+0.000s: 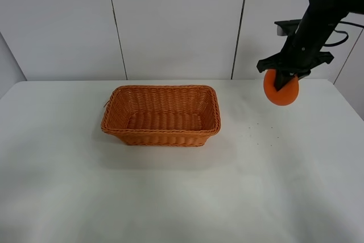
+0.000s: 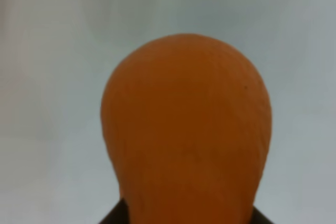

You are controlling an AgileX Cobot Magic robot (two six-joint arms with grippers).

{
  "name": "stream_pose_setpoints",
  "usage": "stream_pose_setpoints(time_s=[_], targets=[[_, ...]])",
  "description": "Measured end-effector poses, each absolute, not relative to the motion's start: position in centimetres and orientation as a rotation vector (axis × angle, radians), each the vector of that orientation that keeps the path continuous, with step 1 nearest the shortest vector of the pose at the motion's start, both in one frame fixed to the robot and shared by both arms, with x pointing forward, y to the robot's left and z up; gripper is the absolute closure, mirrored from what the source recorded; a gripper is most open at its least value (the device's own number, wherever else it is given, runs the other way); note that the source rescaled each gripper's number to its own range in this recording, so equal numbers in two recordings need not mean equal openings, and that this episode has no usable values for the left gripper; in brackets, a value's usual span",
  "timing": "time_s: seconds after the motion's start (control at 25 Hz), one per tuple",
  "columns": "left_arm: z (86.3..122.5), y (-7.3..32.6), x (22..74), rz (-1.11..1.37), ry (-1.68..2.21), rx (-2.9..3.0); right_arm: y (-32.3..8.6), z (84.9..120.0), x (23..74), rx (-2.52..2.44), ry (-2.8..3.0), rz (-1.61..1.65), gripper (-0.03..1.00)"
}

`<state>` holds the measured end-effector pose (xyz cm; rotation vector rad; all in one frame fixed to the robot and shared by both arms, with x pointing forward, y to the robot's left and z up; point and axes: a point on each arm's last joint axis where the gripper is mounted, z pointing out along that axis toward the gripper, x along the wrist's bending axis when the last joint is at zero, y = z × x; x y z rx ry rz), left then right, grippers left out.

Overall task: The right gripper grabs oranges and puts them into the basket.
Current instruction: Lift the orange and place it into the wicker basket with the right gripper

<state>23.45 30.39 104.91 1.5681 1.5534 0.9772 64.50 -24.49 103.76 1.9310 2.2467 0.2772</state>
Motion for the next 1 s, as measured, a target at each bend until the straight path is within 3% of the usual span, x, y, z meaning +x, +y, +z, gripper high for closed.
stream_pose_setpoints(time_s=[0.24, 0.4, 0.8, 1.0], targets=[[104.9, 30.4, 23.4, 0.977, 1.553, 1.568, -23.0, 107.6, 66.0, 1.861, 2.225, 0.385, 0.96], [104.9, 30.4, 23.4, 0.977, 1.553, 1.568, -18.8, 108.0, 66.5, 1.746, 2.294, 0.442, 0.96], [104.9, 30.4, 23.4, 0.977, 1.553, 1.568, -5.2, 106.6, 63.0, 1.386, 2.53, 0.584, 0.96], [104.9, 30.4, 23.4, 0.977, 1.553, 1.568, -1.1, 102.5, 63.5, 1.296, 2.549, 0.655, 0.96]])
